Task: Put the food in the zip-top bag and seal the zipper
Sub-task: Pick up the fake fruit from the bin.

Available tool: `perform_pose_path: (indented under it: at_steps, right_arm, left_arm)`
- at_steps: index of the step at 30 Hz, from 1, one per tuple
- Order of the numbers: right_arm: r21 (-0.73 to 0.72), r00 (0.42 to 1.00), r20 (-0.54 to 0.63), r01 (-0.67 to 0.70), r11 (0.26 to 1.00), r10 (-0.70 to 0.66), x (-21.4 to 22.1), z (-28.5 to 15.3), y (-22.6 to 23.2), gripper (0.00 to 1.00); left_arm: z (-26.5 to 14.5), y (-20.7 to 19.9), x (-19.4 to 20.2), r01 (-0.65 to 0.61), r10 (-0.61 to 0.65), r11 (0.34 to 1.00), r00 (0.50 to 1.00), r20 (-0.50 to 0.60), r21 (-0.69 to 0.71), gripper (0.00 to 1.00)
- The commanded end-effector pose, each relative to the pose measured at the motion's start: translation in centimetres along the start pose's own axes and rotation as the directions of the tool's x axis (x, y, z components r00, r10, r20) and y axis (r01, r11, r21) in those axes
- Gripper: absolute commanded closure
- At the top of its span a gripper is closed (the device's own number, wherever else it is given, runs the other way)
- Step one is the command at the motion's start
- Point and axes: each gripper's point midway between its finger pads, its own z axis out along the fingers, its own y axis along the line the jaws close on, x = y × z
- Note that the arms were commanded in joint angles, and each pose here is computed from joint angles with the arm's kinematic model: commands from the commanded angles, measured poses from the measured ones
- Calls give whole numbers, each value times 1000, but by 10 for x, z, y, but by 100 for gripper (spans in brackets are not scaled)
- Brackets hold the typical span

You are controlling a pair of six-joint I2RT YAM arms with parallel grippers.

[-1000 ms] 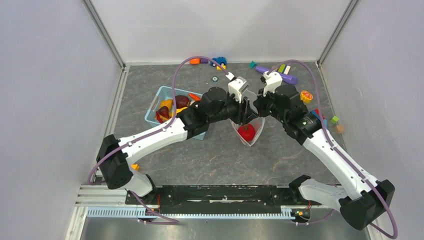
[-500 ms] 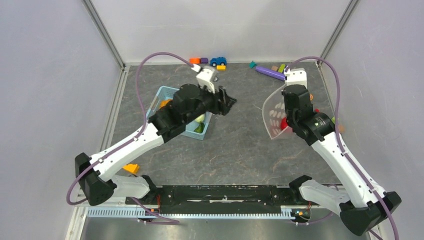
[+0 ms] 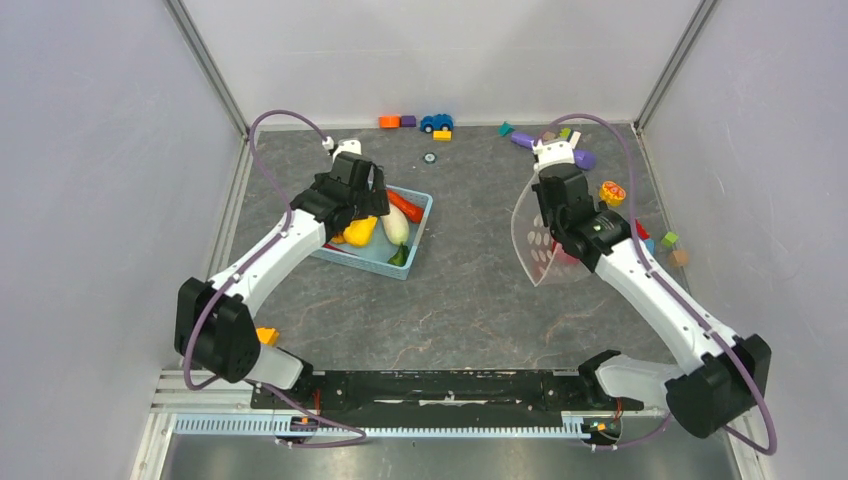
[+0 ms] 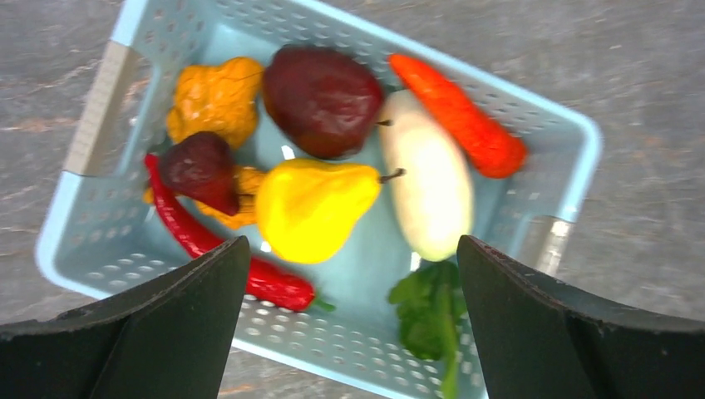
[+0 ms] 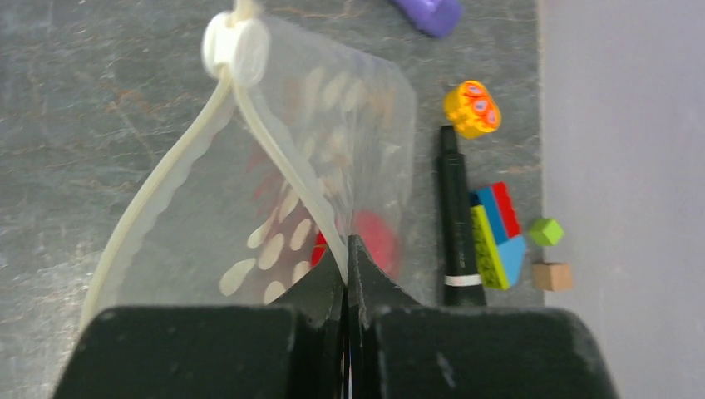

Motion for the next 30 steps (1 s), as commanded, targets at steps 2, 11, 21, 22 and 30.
perform_pose_path:
  at_steps: [2,11,21,22,30]
  right_arm:
    - [-136,999,22,-39,990,42,-7,17,36,98]
    - [-279,999,-23,-45,959,40,5,27,72,92]
    - [-316,999,-34,-23,948,12,16,27,80,87]
    - [-314,999,-32,-23,949,13,16,27,79,87]
    - [-293,999,-25,-30,956,24,18,26,74,87]
  left_arm:
    - [10,30,0,-182,178,979,983,-48,-93,0]
    - [34,41,27,-270,250,957,953,-172,-103,0]
    - [65,38,51,-244,227,969,942,-249,-37,3]
    - [68,36,51,-233,220,972,944,-248,-25,3]
    - [86,35,65,-209,200,978,933,-299,3,8]
